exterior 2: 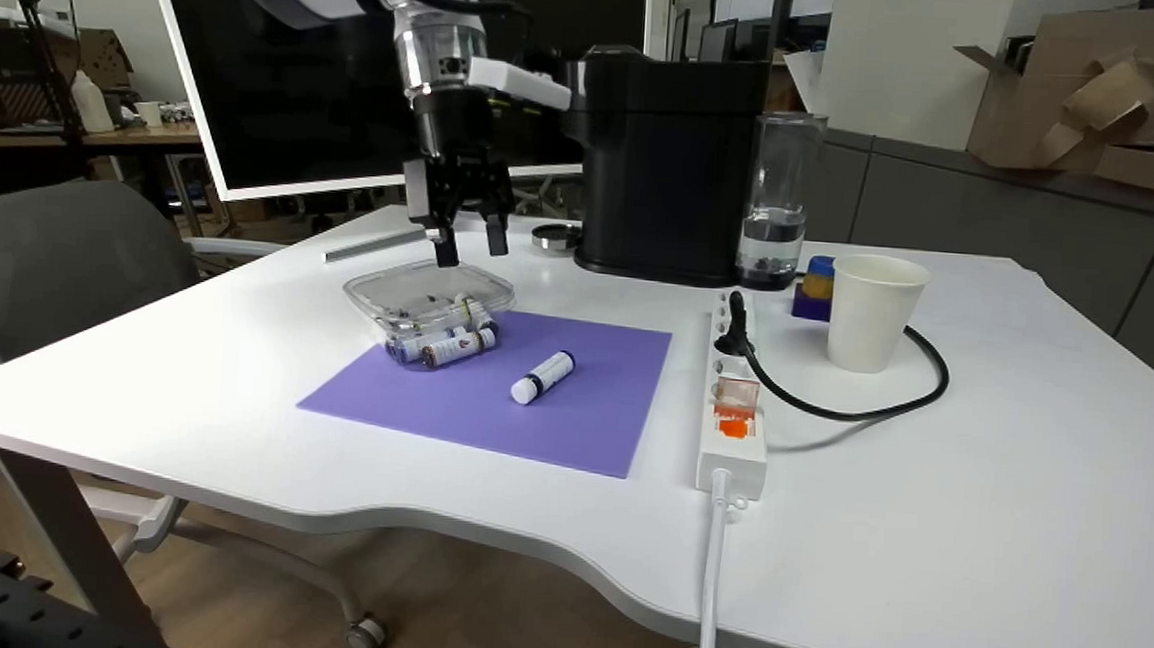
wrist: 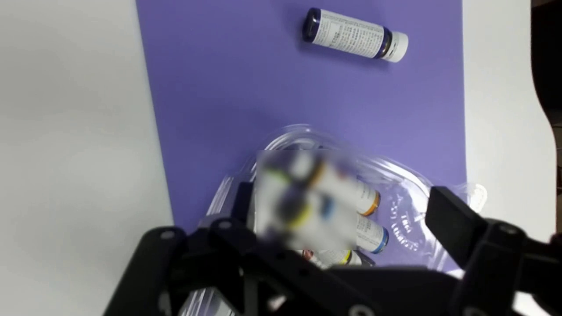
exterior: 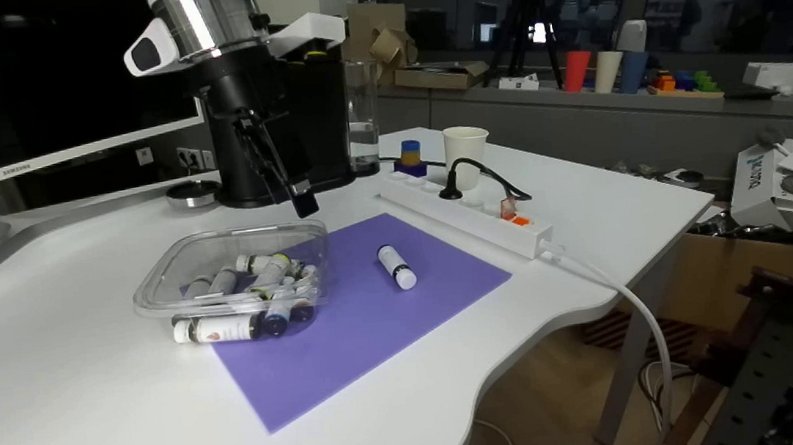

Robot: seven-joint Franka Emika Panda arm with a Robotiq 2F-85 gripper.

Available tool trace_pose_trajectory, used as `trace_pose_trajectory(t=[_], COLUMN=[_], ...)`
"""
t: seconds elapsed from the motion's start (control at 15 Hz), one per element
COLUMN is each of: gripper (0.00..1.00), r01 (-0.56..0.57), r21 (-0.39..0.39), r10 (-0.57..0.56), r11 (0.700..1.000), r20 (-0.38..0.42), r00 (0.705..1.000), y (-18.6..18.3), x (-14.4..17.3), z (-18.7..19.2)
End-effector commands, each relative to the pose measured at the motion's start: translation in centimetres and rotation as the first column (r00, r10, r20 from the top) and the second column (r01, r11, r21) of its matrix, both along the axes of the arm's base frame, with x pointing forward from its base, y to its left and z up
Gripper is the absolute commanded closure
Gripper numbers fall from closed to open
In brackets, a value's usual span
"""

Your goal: Close the colorless box

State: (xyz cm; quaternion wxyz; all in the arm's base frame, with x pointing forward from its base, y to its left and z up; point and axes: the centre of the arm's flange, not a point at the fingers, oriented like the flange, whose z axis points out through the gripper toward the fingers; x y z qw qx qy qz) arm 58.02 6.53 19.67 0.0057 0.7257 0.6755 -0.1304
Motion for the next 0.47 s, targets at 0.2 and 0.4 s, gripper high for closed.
trace_pose_trajectory(t=[0.2,0.4], gripper=[0.0,0.0], r01=[0.309,0.437], r21=[-0.014,-0.015], r10=[-0.308,-0.434], r11=[0.951,0.899], r20=[0.059,0.089], r00=[0.95,0.896], y=[0.8,0.6], x=[0.5,0.2], z=[3.0,4.1])
